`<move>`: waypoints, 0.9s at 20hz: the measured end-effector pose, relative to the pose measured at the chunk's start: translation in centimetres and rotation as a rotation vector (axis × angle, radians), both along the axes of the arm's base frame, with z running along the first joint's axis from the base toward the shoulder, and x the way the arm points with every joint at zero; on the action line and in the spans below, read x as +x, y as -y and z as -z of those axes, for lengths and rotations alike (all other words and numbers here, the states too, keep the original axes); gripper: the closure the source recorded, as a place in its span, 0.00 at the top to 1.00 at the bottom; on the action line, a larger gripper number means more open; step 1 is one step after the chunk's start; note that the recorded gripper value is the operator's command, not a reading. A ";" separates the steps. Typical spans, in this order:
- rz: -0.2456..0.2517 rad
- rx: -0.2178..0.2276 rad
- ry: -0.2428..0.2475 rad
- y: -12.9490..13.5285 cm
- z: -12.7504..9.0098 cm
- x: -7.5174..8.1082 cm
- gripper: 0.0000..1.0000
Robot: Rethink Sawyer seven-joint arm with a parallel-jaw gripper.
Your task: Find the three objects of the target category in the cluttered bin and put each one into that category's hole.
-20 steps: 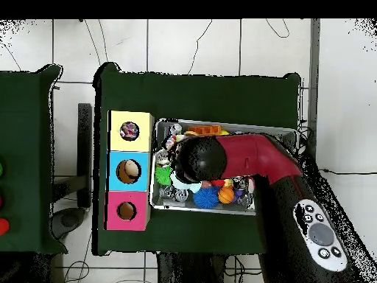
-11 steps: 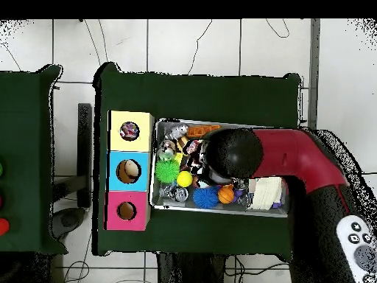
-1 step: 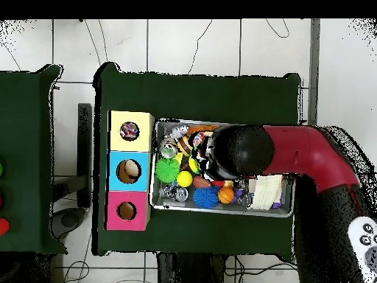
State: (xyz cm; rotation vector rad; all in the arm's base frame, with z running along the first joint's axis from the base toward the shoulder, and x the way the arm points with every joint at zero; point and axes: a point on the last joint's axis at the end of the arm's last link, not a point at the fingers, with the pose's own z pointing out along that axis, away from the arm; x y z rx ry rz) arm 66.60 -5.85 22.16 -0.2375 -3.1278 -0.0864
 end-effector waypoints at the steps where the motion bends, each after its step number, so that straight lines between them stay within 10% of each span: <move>1: -0.011 0.002 0.024 -0.7 0.5 0.2 0.00; 5: -0.061 0.012 0.114 -3.5 2.8 1.0 0.00; 6: -0.095 0.028 0.158 -5.7 4.5 1.1 1.00; 18: -0.140 0.062 0.152 -9.3 6.8 0.0 1.00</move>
